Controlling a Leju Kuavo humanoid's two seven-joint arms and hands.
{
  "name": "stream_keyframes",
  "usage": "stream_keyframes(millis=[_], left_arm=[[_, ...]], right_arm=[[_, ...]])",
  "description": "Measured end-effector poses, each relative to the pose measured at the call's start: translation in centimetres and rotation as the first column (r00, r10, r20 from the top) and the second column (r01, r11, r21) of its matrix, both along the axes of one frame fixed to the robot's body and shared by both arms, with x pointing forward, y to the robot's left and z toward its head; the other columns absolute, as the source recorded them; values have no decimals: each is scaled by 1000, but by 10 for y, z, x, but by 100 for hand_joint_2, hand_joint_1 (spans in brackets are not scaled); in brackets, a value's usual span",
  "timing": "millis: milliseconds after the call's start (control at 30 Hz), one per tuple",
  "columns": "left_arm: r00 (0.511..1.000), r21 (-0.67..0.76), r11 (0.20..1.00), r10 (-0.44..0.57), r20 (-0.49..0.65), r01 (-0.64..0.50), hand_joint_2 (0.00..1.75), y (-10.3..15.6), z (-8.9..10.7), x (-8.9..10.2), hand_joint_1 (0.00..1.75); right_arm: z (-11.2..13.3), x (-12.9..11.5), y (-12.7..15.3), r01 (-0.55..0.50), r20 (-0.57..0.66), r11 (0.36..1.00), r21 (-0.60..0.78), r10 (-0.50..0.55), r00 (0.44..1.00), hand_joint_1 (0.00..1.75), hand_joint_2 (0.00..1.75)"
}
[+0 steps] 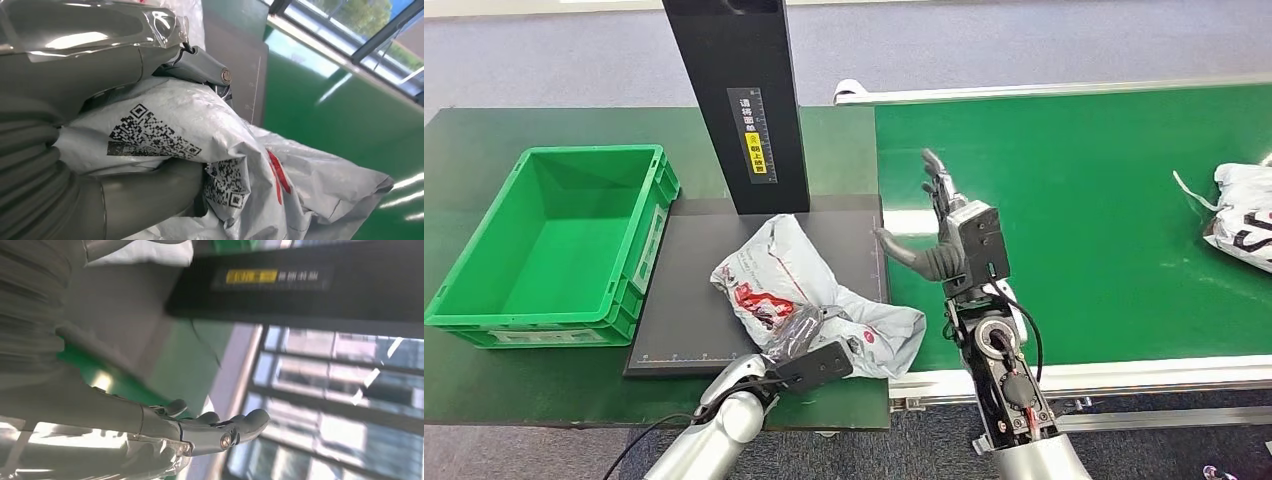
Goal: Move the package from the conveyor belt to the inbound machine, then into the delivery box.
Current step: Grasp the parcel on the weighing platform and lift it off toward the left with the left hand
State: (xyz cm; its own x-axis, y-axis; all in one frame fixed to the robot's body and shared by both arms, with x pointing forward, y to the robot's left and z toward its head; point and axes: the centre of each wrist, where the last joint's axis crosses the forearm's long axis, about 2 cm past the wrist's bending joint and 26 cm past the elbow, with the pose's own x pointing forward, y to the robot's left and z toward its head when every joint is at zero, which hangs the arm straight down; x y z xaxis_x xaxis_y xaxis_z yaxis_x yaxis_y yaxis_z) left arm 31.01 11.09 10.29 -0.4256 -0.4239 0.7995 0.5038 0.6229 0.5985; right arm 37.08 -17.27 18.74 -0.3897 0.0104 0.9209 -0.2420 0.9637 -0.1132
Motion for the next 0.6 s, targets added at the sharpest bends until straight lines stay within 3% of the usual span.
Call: stream_keyframes(millis=[300, 467, 600], left_arm=[[969, -151, 982, 145, 198, -116, 175, 5, 11, 1, 175], [842, -371, 908, 349, 412, -195, 175, 14, 32, 1, 175], [810, -419, 887, 386, 442, -195, 175, 16, 42, -2, 175]], right_arm=[[-13, 1, -1, -48, -183, 983, 180, 81, 980, 0, 175], [-21, 1, -1, -35, -269, 964, 265, 109, 957, 0, 175], [-25, 1, 0, -32, -291, 961, 274, 114, 950, 0, 175]])
